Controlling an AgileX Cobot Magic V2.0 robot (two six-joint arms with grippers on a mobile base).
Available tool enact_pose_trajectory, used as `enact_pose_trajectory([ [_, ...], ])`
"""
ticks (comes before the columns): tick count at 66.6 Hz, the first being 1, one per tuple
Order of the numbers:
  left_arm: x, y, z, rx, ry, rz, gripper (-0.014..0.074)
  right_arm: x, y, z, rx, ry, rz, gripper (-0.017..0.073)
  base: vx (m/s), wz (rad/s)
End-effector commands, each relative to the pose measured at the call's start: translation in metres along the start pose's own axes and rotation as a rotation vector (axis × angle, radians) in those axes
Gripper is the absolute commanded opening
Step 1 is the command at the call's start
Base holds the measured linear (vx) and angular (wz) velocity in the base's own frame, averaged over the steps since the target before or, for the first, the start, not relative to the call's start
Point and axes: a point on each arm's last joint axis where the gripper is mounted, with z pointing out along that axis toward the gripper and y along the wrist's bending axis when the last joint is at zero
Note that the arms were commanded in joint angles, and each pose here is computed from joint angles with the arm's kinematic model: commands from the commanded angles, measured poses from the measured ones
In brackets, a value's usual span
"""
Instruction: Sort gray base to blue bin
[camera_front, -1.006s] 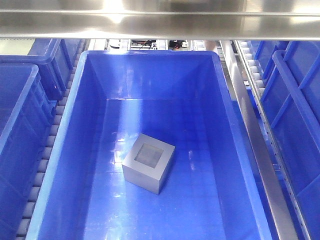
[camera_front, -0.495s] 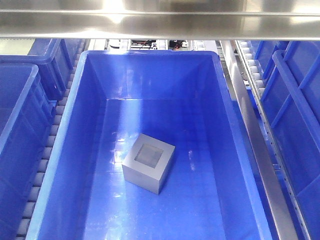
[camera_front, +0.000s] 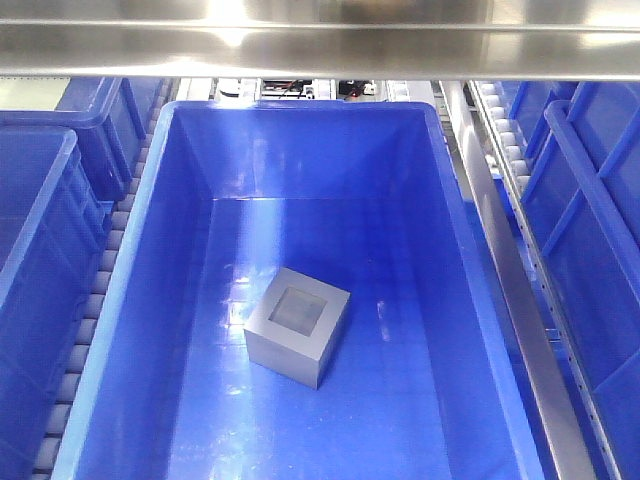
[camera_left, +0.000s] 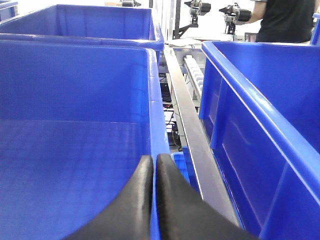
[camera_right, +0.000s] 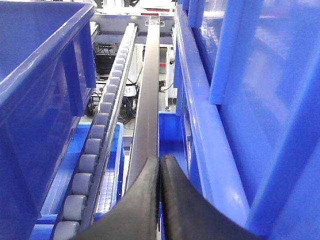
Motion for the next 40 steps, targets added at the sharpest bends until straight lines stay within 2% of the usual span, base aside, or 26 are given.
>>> enact_pose_trajectory([
  [1, -0.0098, -0.0006, -0.0021, 0.004, -0.094, -0.007, -0.0007, -0.005, -0.0004, -0.0004, 0.007, -0.073, -0.014, -0.0005, 0.0, 0.0],
  [40, -0.0098, -0.0006, -0.0021, 0.004, -0.094, -0.007, -0.0007, -0.0052, -0.0004, -0.0004, 0.007, -0.076, -0.014, -0.0005, 0.0, 0.0],
])
